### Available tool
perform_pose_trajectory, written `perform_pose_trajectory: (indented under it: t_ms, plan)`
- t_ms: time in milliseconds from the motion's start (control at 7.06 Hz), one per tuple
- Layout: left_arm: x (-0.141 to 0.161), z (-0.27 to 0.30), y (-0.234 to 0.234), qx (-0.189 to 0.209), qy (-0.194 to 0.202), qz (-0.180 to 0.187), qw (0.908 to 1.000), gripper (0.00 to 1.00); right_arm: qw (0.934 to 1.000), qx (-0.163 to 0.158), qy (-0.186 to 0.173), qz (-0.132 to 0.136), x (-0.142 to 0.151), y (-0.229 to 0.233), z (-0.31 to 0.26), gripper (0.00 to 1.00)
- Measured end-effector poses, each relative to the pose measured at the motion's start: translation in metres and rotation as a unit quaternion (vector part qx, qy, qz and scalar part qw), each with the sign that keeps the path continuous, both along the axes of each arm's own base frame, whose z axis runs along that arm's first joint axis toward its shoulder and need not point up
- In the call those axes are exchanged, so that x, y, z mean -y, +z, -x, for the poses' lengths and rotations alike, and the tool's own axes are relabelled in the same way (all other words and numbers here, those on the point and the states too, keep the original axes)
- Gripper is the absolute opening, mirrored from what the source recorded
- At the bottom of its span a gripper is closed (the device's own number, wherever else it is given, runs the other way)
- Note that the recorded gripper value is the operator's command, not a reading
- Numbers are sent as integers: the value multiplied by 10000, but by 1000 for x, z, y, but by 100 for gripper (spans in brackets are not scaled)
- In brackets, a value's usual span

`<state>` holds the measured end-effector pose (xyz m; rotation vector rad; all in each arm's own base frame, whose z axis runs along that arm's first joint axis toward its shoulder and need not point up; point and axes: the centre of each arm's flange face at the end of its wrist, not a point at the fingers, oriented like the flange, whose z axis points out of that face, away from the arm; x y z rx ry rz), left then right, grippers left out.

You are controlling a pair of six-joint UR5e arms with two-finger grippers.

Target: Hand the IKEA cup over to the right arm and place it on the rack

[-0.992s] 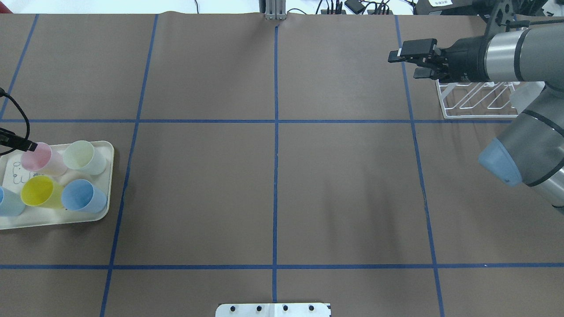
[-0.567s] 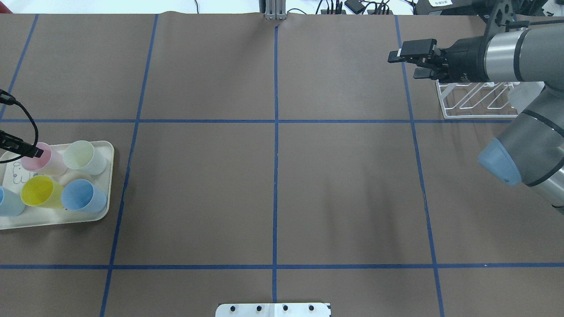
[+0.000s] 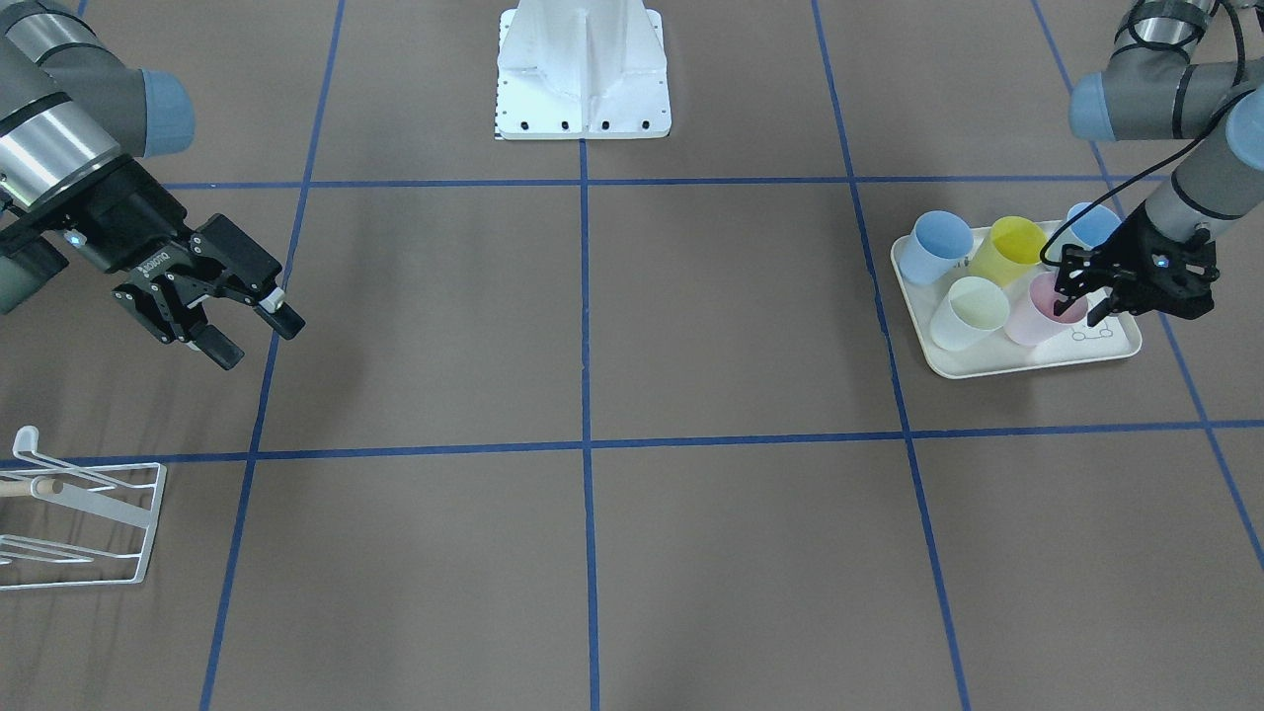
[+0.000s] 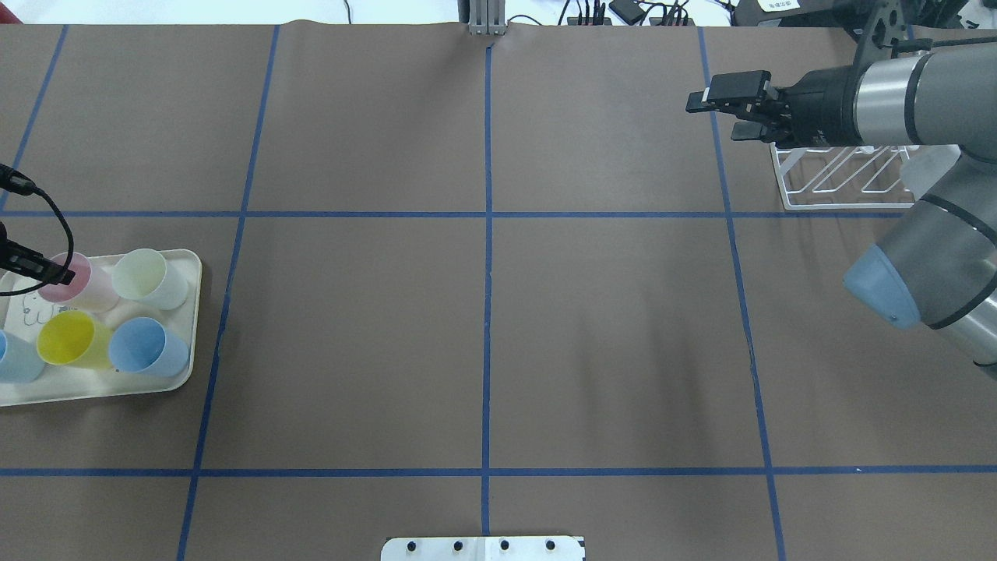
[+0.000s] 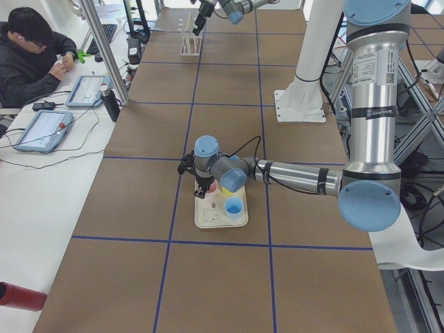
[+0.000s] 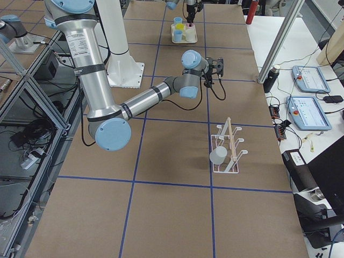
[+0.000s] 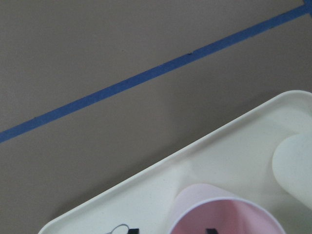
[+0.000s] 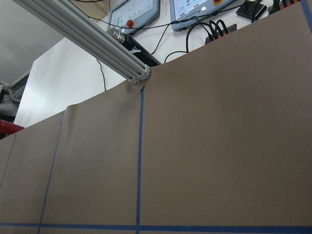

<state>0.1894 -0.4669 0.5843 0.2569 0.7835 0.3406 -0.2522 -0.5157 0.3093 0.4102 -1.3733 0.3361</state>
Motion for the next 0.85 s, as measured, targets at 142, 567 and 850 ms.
perform_pose_trajectory:
  t_ms: [142, 567, 850]
  plan:
    - [1, 0, -1, -4, 2, -12, 10000, 0, 10000, 6, 0, -6, 1, -1, 1, 100]
    - [2, 11, -18, -64, -105, -131, 9998, 0, 10000, 7, 4, -6, 3, -2, 2, 100]
    - [14, 45, -21, 0, -510, -187, 9985, 0, 10000, -13, 5, 15, 6, 0, 4, 100]
